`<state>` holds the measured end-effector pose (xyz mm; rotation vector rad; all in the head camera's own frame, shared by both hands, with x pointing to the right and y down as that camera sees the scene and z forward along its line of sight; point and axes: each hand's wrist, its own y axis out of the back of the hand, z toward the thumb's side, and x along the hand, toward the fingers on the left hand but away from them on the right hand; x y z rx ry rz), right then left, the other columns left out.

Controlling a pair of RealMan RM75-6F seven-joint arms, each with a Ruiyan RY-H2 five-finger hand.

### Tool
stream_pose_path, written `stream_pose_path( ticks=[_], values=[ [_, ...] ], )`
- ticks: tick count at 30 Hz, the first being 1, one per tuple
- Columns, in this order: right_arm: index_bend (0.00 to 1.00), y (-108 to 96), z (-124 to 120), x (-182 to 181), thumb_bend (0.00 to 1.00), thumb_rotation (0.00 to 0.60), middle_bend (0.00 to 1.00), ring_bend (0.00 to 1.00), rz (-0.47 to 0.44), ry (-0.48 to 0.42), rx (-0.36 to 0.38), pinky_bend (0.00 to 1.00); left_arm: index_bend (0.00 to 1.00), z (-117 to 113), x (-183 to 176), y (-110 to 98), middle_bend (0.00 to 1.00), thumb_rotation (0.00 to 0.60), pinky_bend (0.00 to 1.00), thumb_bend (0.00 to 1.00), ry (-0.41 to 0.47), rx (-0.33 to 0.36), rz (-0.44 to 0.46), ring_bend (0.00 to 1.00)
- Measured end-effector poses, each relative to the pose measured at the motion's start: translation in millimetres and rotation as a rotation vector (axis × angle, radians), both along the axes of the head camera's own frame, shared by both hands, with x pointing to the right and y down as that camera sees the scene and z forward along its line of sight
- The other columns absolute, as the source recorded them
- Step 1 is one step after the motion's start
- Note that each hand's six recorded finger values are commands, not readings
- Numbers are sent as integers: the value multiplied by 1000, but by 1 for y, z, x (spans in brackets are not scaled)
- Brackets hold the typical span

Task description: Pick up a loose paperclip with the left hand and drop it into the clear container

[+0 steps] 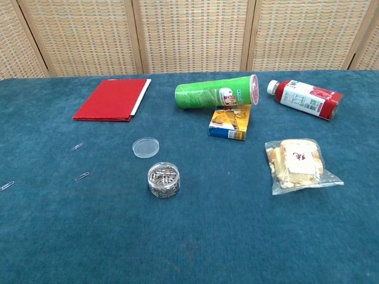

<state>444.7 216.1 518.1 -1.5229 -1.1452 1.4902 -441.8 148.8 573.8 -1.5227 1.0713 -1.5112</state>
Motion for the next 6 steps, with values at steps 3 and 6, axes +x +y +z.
stream_pose_path(
  ticks=[3, 6],
  values=[
    [1, 1, 0, -2, 0, 600, 0, 0, -7, 6, -2, 0, 0, -11, -17, 22, 0, 600, 0, 0, 2, -12, -27, 0],
    [1, 1, -1, -3, 0, 600, 0, 0, -13, 9, 3, 0, 0, -20, -26, 37, 0, 600, 0, 0, 17, -25, -36, 0]
  ],
)
